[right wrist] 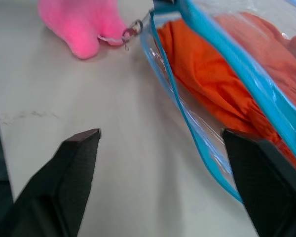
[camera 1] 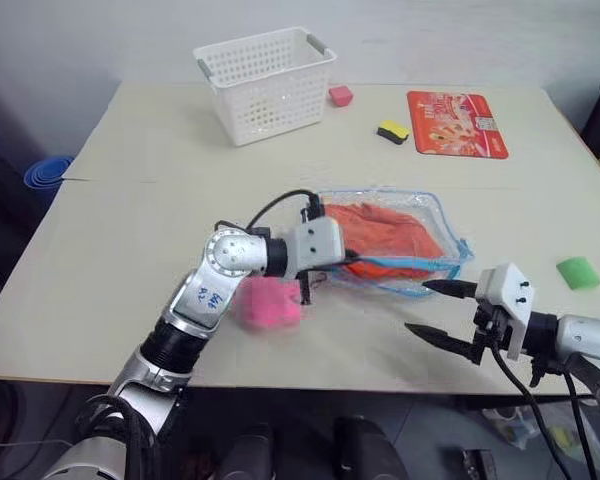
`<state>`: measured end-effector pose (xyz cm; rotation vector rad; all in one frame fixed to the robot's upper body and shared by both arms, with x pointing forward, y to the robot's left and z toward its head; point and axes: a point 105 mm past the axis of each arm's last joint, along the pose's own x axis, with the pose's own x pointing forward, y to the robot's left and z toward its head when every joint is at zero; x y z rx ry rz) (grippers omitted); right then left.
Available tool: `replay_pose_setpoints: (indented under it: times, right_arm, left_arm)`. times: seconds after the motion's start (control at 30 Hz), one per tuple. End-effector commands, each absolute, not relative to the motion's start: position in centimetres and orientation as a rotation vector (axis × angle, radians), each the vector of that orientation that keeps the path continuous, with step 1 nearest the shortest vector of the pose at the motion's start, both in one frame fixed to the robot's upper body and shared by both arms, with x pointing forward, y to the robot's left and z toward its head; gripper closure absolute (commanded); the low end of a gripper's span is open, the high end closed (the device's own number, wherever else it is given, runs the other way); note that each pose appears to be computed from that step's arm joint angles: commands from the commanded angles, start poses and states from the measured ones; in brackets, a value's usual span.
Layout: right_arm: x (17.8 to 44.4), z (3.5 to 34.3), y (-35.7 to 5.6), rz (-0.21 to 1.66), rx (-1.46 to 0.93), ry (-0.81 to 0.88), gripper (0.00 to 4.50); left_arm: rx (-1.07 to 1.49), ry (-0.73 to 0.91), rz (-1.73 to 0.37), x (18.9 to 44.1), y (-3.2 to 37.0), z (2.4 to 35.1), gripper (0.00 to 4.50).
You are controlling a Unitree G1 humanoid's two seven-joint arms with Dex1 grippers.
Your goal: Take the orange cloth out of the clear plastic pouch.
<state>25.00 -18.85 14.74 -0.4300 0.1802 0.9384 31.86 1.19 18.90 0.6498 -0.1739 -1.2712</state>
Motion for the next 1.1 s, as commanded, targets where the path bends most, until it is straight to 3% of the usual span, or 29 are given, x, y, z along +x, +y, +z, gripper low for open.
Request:
replay_pose_setpoints:
  times: [0.03, 0.3, 0.57, 0.93, 1.1]
  right_arm:
    - [25.7, 15.1, -18.1, 0.964, -0.517, 0.118, 1.61]
    - [30.1, 15.8, -16.6, 0.896, -0.772, -0.029, 4.25]
    - [33.0, 15.2, -15.8, 0.832, -0.976, -0.132, 4.25]
    - [33.3, 15.4, -17.3, 0.788, -1.128, -0.166, 0.79]
    - [33.7, 14.8, -17.0, 0.770, -1.177, -0.187, 0.79]
  left_arm:
    - [0.611, -0.218, -1.256, 31.4, 1.7, 20.0, 4.50]
    - [0.618, -0.217, -1.267, 31.0, 1.5, 19.6, 4.50]
    - [0.610, -0.229, -1.265, 31.1, 1.2, 20.0, 4.50]
    - [0.620, -0.229, -1.261, 31.1, 1.4, 19.8, 4.50]
    - [0.614, -0.248, -1.298, 30.5, 1.1, 19.9, 4.50]
